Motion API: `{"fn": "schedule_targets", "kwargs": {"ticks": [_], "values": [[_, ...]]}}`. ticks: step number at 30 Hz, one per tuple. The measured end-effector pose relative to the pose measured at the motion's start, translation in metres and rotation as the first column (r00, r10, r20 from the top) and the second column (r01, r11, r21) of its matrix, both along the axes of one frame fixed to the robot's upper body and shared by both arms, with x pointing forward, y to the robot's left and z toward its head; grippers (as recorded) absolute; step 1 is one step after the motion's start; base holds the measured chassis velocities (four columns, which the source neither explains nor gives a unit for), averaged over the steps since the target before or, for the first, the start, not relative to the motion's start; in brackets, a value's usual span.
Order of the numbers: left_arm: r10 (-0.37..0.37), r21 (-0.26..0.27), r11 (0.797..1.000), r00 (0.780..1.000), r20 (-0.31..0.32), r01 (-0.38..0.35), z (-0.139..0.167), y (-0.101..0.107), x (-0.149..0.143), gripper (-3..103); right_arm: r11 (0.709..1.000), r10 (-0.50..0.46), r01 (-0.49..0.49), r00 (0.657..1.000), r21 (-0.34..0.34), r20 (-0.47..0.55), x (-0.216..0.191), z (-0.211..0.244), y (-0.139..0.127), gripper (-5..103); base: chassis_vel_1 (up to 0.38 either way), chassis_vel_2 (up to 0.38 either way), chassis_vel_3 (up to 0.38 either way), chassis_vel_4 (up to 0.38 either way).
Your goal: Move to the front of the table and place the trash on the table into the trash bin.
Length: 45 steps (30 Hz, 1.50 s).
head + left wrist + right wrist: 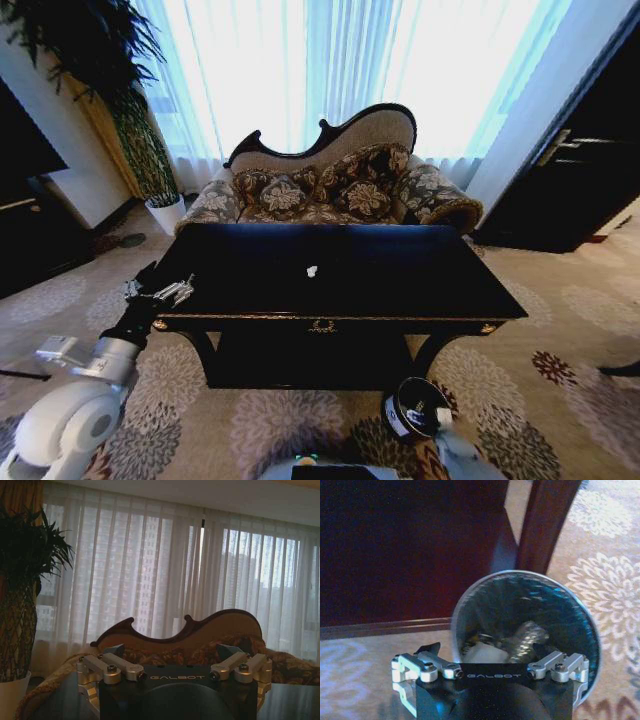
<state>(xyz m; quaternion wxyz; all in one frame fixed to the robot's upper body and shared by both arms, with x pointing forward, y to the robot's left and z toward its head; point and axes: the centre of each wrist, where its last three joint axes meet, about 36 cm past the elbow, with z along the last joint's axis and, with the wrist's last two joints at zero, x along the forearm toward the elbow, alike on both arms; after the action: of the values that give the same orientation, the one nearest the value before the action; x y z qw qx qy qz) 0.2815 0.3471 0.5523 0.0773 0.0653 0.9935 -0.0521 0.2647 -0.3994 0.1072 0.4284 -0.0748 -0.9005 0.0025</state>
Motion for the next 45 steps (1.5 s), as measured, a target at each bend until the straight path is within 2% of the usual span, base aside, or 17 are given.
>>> {"fn": "schedule_targets", "kwargs": {"ticks": [4,5,9,10,14,24,27,29,30,33,34,37,38,43,45], "values": [[0.000,0.000,1.000,1.000,0.000,0.000,0.000,0.000,0.000,100,0.998,0.013,-0.019,0.995,0.058,0.099,-0.026,0.015,0.023,100,0.000,0.000,0.000,0.000],[0.000,0.000,1.000,1.000,0.000,0.000,0.000,0.000,0.000,100,0.998,0.013,-0.019,0.995,0.058,0.099,-0.026,0.015,0.023,100,0.000,0.000,0.000,0.000],[0.000,0.000,1.000,1.000,0.000,0.000,0.000,0.000,0.000,100,0.992,0.010,-0.039,0.973,0.120,0.232,-0.036,0.040,0.045,100,0.000,0.000,0.000,0.000],[0.000,0.000,1.000,1.000,0.000,0.000,0.000,0.000,0.000,100,0.992,0.010,-0.039,0.973,0.120,0.232,-0.036,0.040,0.045,100,0.000,0.000,0.000,0.000],[0.000,0.000,1.000,1.000,0.000,0.000,0.000,0.000,0.000,100,0.988,-0.017,-0.039,0.934,0.149,0.357,-0.046,0.063,0.062,100,0.000,0.000,0.000,0.000],[0.000,0.000,1.000,1.000,0.000,0.000,0.000,0.000,0.000,100,0.982,-0.058,-0.037,0.875,0.186,0.480,-0.082,0.105,0.077,100,0.000,0.000,0.000,0.000],[0.000,0.000,1.000,1.000,0.000,0.000,0.000,0.000,0.000,100,0.978,-0.087,-0.032,0.837,0.207,0.541,-0.091,0.132,0.083,100,0.000,0.000,0.000,0.000],[0.000,0.000,1.000,1.000,0.000,0.000,0.000,0.000,0.000,100,0.977,-0.092,-0.038,0.815,0.211,0.572,-0.096,0.146,0.086,100,0.000,0.000,0.000,0.000],[0.000,0.000,1.000,1.000,0.000,0.000,0.000,0.000,0.000,100,0.977,-0.092,-0.038,0.815,0.211,0.572,-0.096,0.146,0.086,100,0.000,0.000,0.000,0.000],[0.000,0.000,1.000,1.000,0.000,0.000,0.000,0.000,0.000,100,0.979,-0.096,-0.038,0.779,0.200,0.619,-0.103,0.167,0.087,100,0.000,0.000,0.000,0.000],[0.000,0.000,1.000,1.000,0.000,0.000,0.000,0.000,0.000,100,0.979,-0.096,-0.038,0.779,0.200,0.619,-0.103,0.167,0.087,100,0.000,0.000,0.000,0.000],[0.000,0.000,1.000,1.000,0.000,0.000,0.000,0.000,0.000,100,0.983,-0.102,-0.027,0.747,0.183,0.657,-0.109,0.185,0.084,100,0.000,0.000,0.000,0.000],[0.000,0.000,1.000,1.000,0.000,0.000,0.000,0.000,0.000,100,0.983,-0.102,-0.027,0.747,0.183,0.657,-0.109,0.185,0.084,100,0.000,0.000,0.000,0.000],[0.000,0.000,1.000,1.000,0.000,0.000,0.000,0.000,0.000,100,0.990,-0.106,0.002,0.687,0.144,0.719,-0.112,0.214,0.076,100,0.000,0.000,0.000,0.000],[0.000,0.000,1.000,1.000,0.000,0.000,0.000,0.000,0.000,100,0.990,-0.104,0.003,0.675,0.139,0.730,-0.113,0.220,0.075,100,0.000,0.000,0.000,0.000]]}}
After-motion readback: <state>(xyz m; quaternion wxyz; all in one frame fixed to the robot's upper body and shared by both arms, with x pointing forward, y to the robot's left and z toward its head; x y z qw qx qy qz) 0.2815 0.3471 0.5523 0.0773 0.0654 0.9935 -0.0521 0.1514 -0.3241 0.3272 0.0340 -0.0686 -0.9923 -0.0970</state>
